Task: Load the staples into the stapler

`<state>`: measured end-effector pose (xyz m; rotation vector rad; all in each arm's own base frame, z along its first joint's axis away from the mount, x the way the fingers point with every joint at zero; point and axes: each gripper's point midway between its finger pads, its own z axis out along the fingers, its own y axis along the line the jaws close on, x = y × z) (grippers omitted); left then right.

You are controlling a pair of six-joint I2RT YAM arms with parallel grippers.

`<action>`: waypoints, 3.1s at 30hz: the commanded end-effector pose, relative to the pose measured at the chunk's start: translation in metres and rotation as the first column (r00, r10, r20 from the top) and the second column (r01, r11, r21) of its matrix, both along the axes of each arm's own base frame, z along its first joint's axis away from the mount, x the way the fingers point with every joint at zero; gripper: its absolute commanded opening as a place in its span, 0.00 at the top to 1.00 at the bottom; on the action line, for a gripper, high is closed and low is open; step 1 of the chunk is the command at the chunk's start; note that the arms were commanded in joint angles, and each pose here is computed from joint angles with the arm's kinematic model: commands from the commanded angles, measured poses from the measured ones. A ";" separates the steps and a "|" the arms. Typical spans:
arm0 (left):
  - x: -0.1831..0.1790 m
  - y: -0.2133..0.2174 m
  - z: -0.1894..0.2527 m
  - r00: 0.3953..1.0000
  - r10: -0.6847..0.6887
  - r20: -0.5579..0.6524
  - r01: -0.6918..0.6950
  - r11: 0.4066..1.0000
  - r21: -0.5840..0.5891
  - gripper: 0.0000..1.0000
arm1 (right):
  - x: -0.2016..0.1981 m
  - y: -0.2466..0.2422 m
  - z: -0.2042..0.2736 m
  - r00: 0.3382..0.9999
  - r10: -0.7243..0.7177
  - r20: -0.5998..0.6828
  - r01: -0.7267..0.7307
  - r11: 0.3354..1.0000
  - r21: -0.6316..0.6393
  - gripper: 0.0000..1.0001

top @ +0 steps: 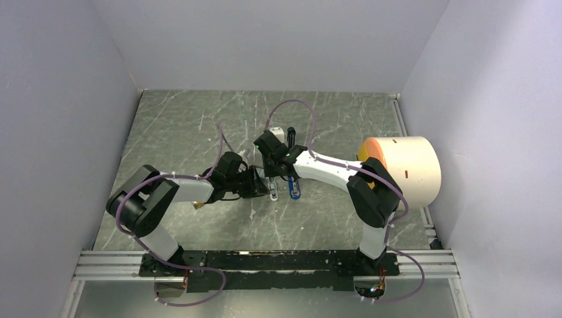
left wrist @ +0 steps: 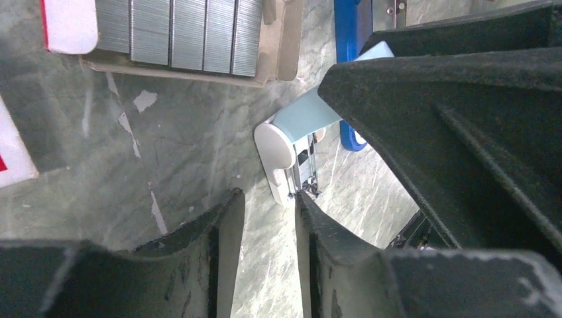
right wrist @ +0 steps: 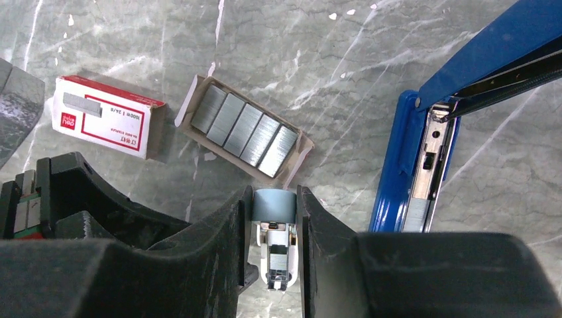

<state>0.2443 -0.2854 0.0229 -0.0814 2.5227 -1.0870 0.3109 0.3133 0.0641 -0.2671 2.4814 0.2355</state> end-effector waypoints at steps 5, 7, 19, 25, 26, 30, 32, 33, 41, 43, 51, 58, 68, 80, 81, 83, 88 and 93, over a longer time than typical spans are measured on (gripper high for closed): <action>-0.005 -0.007 -0.010 1.000 -0.020 0.008 0.020 1.000 0.005 0.74 | -0.002 0.001 0.006 1.000 -0.029 -0.007 0.030 0.998 0.048 0.70; -0.007 -0.008 -0.014 1.000 -0.023 -0.001 0.023 1.000 0.013 0.77 | -0.003 0.001 0.006 1.000 -0.027 -0.010 0.027 0.998 0.053 0.70; -0.018 0.009 -0.053 0.994 0.028 -0.109 -0.011 0.988 0.155 0.87 | -0.011 -0.003 0.004 0.999 -0.029 -0.025 0.030 0.998 0.057 0.71; -0.026 0.019 -0.071 0.986 0.059 -0.154 -0.028 0.980 0.198 0.85 | -0.022 -0.013 0.004 0.997 -0.057 -0.050 0.059 0.997 0.044 0.72; -0.027 0.020 -0.073 0.985 0.063 -0.158 -0.030 0.978 0.205 0.85 | -0.024 -0.014 0.005 0.997 -0.063 -0.051 0.065 0.997 0.040 0.72; -0.028 0.024 -0.078 0.983 0.072 -0.167 -0.034 0.974 0.225 0.85 | -0.031 -0.016 0.007 0.996 -0.071 -0.056 0.073 0.997 0.034 0.72; -0.028 0.026 -0.078 0.983 0.078 -0.164 -0.038 0.971 0.235 0.86 | -0.035 -0.015 0.007 0.996 -0.067 -0.058 0.069 0.997 0.033 0.72; -0.028 0.026 -0.079 0.983 0.081 -0.162 -0.040 0.970 0.239 0.86 | -0.036 -0.015 0.007 0.996 -0.068 -0.058 0.070 0.997 0.029 0.72; -0.026 0.029 -0.079 0.985 0.081 -0.155 -0.039 0.966 0.257 0.88 | -0.050 -0.018 0.007 0.995 -0.079 -0.056 0.079 0.997 -0.006 0.73; -0.026 0.030 -0.079 0.985 0.083 -0.153 -0.040 0.964 0.262 0.89 | -0.053 -0.020 0.007 0.994 -0.090 -0.055 0.089 0.996 -0.013 0.73; -0.027 0.030 -0.080 0.984 0.085 -0.155 -0.042 0.965 0.258 0.87 | -0.061 -0.026 0.006 0.993 -0.105 -0.055 0.103 0.994 -0.034 0.74; -0.027 0.030 -0.080 0.986 0.074 -0.150 -0.031 0.963 0.267 0.87 | -0.071 -0.023 -0.001 0.993 -0.089 -0.076 0.086 0.995 -0.045 0.75; -0.026 0.030 -0.076 0.987 0.071 -0.144 -0.031 0.964 0.264 0.87 | -0.084 -0.021 -0.024 0.991 -0.073 -0.112 0.062 0.993 -0.099 0.75; -0.026 0.031 -0.066 0.988 0.078 -0.136 -0.042 0.967 0.252 0.86 | -0.096 -0.027 -0.055 0.978 -0.073 -0.198 0.040 0.985 -0.170 0.75; -0.026 0.031 -0.065 0.988 0.079 -0.135 -0.043 0.967 0.250 0.86 | -0.097 -0.028 -0.057 0.976 -0.075 -0.204 0.038 0.984 -0.177 0.75; -0.026 0.031 -0.062 0.988 0.079 -0.132 -0.045 0.969 0.243 0.85 | -0.099 -0.031 -0.063 0.973 -0.080 -0.218 0.037 0.980 -0.195 0.75; -0.025 0.035 -0.055 0.989 0.093 -0.118 -0.060 0.965 0.257 0.81 | -0.099 -0.035 -0.071 0.965 -0.077 -0.249 0.019 0.974 -0.227 0.75; -0.021 0.041 -0.047 0.990 0.111 -0.086 -0.083 0.958 0.275 0.78 | -0.094 -0.034 -0.066 0.965 -0.076 -0.249 0.018 0.974 -0.227 0.74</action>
